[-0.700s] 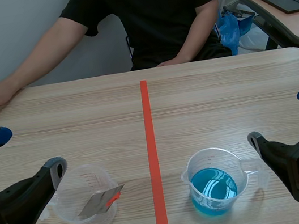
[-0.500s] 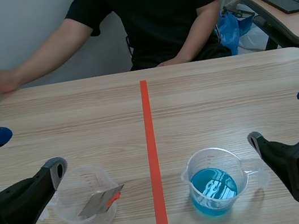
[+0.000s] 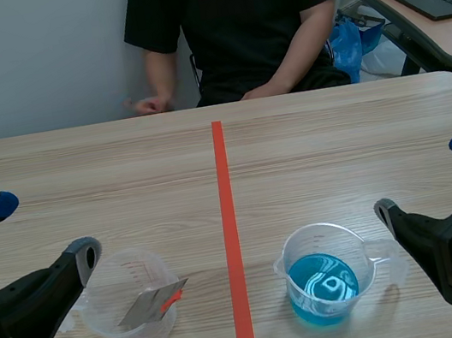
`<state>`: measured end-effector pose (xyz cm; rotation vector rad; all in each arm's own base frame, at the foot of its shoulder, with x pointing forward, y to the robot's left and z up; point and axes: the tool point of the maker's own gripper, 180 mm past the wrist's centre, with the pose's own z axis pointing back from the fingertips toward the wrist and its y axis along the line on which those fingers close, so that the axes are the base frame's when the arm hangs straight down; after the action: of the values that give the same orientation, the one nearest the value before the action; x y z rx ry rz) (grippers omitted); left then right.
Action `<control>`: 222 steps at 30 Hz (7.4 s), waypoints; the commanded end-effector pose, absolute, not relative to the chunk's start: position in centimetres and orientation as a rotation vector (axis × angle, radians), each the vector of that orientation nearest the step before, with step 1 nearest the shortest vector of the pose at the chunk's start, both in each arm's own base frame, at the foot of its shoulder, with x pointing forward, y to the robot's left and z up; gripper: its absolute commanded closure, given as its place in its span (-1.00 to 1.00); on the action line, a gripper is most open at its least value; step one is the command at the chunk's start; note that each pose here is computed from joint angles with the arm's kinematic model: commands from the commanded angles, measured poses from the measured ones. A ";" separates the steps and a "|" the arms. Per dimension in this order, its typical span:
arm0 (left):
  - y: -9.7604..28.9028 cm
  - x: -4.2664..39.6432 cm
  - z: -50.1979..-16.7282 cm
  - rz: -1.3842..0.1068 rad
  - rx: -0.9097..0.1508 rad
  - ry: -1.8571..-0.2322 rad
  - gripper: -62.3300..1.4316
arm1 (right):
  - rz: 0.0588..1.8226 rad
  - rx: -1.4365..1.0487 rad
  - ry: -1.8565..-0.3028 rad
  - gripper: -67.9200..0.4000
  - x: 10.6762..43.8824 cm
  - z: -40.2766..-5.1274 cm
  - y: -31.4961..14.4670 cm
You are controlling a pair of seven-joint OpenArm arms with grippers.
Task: Do the redox reaction experiment.
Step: 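Lift the metal plate out of the left beaker, then move the plate over the blue solution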
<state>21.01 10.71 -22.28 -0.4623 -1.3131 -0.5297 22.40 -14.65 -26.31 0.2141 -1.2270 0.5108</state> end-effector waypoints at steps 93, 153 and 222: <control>27.6 13.7 -22.2 -0.276 -0.066 -1.102 -1.00 | 1.168 0.592 -1.255 -1.00 19.1 -21.7 -2.4; 28.5 13.8 -21.5 -0.226 -0.065 -1.151 -1.00 | 1.603 0.688 -1.190 0.70 15.5 -27.8 6.8; 28.5 13.9 -21.3 -0.216 -0.072 -1.162 -1.00 | 1.278 0.721 -1.406 0.94 16.8 -12.1 6.8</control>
<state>13.31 28.70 -22.48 -0.0677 -1.1178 -0.2098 16.97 6.88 -12.67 0.7107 -1.3878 1.2808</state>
